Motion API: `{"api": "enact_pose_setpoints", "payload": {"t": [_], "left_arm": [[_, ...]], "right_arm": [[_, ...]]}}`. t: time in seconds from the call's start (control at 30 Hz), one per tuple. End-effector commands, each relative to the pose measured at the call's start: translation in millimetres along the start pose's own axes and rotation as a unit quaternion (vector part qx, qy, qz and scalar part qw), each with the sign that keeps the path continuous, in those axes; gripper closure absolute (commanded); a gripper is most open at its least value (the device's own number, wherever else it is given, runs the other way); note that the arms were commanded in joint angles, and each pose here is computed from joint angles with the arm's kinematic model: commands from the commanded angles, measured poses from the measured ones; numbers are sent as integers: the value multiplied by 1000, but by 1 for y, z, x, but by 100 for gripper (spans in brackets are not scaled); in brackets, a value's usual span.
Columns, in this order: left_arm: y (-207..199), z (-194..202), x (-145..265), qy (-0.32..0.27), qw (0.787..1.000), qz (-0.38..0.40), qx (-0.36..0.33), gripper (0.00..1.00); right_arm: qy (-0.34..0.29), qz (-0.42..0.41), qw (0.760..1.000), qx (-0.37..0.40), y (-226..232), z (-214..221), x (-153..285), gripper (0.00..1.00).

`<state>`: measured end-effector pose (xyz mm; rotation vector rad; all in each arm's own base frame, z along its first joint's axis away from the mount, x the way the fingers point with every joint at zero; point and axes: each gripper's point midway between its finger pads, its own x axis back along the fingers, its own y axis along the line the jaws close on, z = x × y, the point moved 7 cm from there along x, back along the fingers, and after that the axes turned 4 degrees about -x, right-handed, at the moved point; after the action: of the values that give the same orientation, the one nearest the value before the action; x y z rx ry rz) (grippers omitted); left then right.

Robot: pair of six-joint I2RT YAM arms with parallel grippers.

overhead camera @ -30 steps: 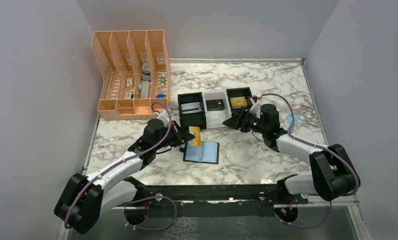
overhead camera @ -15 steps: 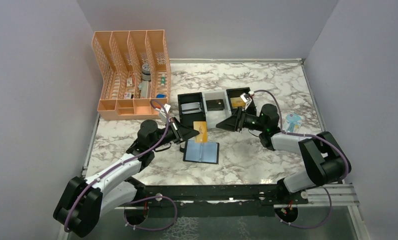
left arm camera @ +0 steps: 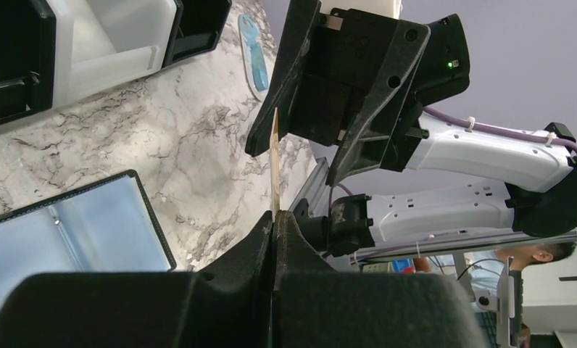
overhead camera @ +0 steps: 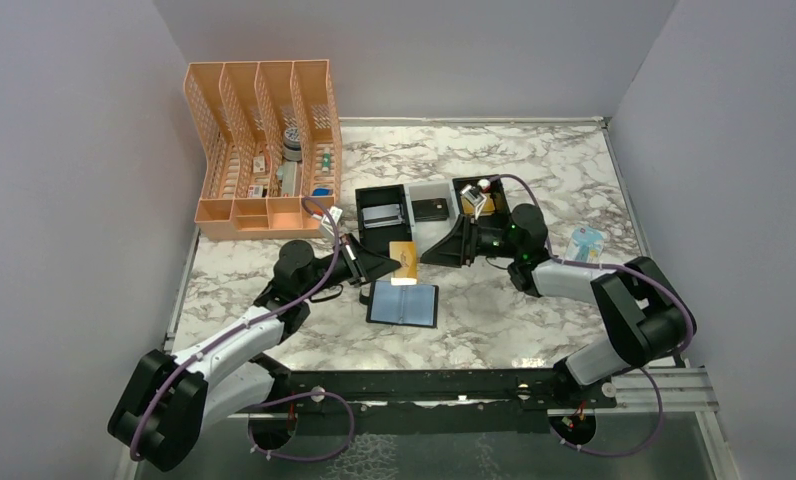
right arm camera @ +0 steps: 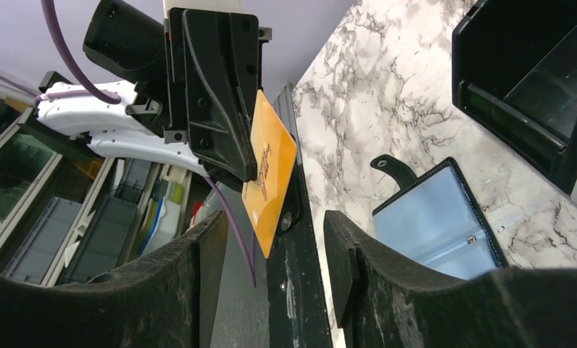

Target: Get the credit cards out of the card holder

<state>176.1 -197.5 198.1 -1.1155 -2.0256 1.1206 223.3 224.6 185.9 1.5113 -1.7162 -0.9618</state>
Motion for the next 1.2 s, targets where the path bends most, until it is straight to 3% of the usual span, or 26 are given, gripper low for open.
{"api": "enact_pose_setpoints", "payload": {"t": [0.0, 0.57, 1.03, 1.17], "left_arm": [[-8, -2, -1, 10, 999, 31, -13, 100], [-17, -4, -3, 13, 997, 67, -19, 100], [-17, -3, -4, 14, 997, 78, -15, 100], [-17, -2, -4, 18, 996, 82, -16, 100]], "right_arm": [[16, -17, 1000, 1, 3, -2, -5, 48], [30, -58, 998, -10, 14, 8, -17, 62], [30, -84, 996, -10, 23, 12, -23, 91], [28, -86, 996, -13, 23, 13, -22, 92]]}}
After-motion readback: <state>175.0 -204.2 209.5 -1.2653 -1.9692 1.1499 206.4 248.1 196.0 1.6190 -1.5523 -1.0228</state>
